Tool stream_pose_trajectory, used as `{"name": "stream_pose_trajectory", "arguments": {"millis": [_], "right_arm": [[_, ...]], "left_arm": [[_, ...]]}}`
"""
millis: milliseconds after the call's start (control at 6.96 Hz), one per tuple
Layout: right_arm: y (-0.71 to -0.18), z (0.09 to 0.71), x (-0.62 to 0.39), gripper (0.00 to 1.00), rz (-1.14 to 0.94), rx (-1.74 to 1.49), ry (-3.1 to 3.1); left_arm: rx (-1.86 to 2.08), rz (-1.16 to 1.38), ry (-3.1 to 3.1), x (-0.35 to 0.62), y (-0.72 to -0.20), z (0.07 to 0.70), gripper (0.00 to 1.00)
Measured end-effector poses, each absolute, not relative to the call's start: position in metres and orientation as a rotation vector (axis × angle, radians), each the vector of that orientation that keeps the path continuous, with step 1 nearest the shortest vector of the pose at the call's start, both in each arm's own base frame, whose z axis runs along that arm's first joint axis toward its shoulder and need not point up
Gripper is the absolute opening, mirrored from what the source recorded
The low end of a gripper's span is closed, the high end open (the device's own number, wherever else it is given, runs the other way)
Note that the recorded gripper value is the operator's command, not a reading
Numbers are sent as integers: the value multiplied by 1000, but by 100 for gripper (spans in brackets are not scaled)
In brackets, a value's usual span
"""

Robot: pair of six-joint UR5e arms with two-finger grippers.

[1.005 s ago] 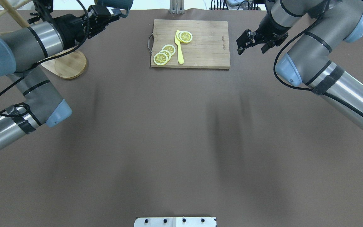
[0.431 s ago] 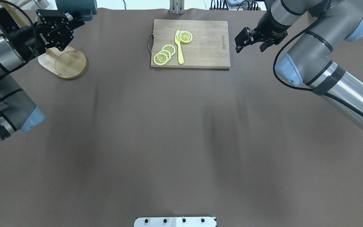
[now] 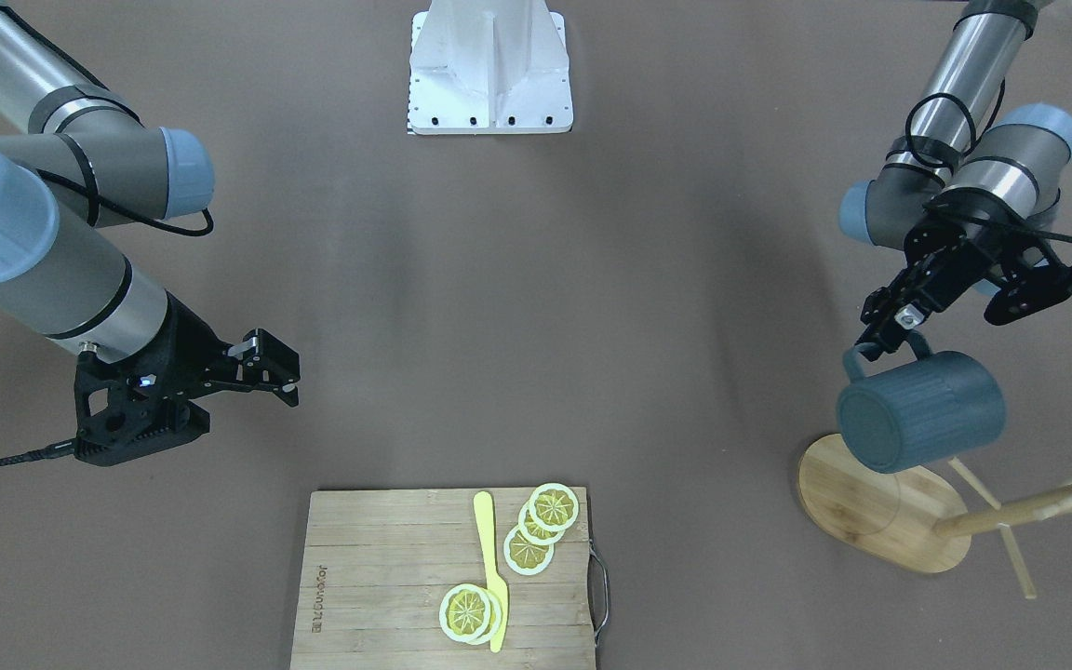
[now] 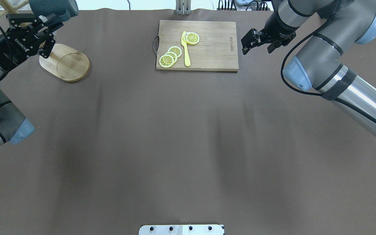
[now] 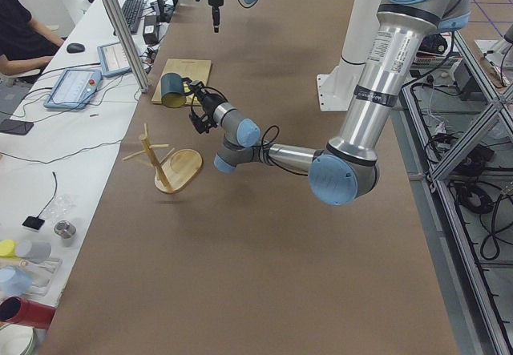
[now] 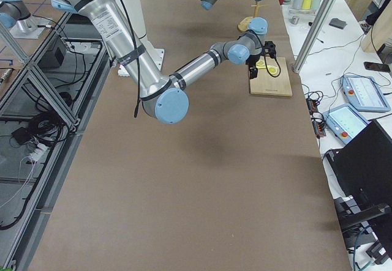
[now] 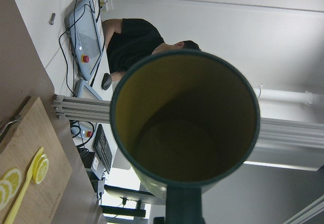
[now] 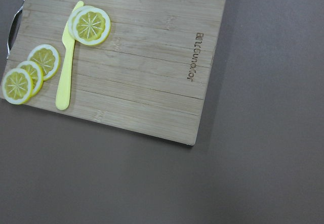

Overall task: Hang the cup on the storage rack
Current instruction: 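Carry the mug with the left gripper up toward the wooden stand's top, then lower the mug with the left gripper onto a stand peg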

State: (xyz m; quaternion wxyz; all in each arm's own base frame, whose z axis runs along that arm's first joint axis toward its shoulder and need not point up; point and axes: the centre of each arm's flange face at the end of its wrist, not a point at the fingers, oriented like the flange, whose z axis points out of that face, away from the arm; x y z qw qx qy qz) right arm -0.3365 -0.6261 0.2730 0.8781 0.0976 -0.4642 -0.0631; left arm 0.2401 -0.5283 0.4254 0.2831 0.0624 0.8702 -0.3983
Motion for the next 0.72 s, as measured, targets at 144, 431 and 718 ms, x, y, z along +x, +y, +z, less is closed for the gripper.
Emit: {"name": "stream_pose_trajectory", "arguments": {"millis": [144, 431, 718], "right_arm": [[-624, 271, -338, 100, -134, 211, -966], [-623, 269, -340, 100, -135, 218, -962], [-623, 269, -340, 100, -135, 219, -961]], "left_arm": [[115, -1144, 2381, 234, -528, 438, 0], [65, -1240, 2432, 232, -533, 446, 0], [65, -1260, 2447, 242, -546, 439, 0]]}}
